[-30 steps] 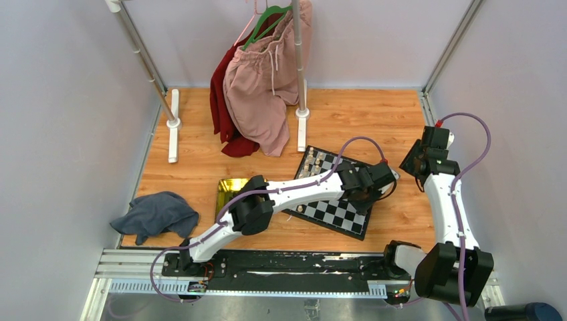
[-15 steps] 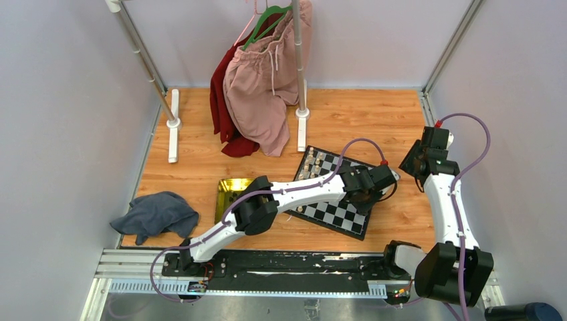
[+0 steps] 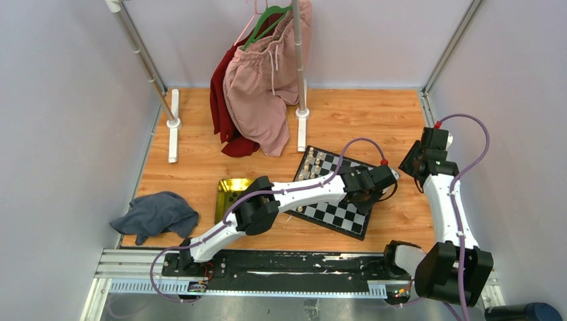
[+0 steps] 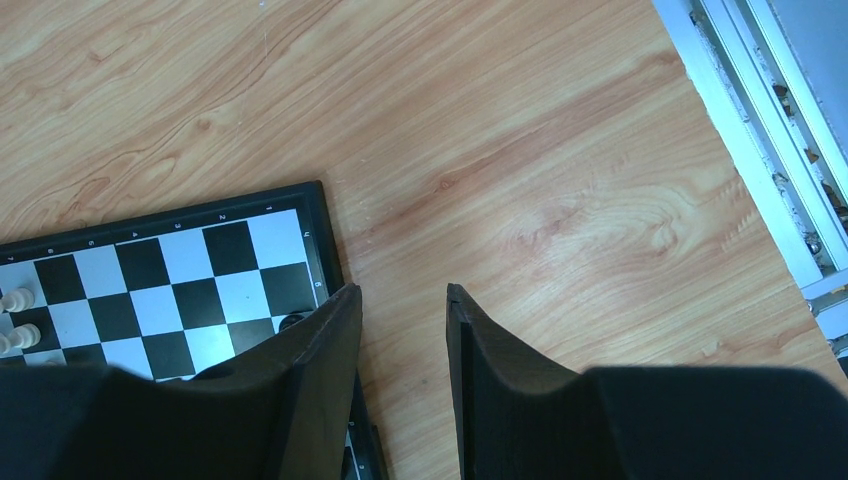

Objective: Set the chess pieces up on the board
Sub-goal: Place the chess piece on the chessboard.

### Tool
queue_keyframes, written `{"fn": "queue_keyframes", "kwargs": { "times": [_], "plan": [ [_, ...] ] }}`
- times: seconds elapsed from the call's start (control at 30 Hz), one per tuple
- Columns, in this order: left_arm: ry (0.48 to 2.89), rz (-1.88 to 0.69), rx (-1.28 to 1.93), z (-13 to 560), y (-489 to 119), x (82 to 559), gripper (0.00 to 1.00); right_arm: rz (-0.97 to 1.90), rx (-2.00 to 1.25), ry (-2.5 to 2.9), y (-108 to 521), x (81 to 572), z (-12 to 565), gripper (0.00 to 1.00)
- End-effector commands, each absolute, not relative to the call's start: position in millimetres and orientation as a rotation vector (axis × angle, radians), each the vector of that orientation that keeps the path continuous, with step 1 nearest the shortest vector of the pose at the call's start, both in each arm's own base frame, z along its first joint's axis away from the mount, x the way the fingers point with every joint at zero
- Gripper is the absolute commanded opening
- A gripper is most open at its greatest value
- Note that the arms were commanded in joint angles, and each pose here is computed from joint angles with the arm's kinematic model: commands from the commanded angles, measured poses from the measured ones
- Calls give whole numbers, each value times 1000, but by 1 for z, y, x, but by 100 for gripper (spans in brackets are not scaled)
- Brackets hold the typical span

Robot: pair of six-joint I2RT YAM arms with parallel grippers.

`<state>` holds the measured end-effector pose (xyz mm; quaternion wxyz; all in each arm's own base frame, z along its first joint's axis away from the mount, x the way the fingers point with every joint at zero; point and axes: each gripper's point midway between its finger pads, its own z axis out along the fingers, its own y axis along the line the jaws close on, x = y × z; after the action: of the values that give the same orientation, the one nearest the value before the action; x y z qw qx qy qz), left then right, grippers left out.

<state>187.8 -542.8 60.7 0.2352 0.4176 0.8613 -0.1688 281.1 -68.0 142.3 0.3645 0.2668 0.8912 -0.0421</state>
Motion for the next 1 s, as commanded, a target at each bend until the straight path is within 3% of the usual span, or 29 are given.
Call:
{"fn": "queue_keyframes", "kwargs": {
  "times": [0.0,0.23,0.73,0.97],
  "plan": [
    [2354,-454,1152,53,-548,189,19,-102,697,2295,-70,277,140,41],
    [2356,-436,1156,51,-543,190,34,-96,698,2294,-69,277,140,41],
    [2325,-446,1123,80,-537,191,45,-94,693,2271,-68,275,150,41],
    [2297,-452,1082,115,-520,190,61,-91,681,2243,-68,274,160,41]
  ]
}}
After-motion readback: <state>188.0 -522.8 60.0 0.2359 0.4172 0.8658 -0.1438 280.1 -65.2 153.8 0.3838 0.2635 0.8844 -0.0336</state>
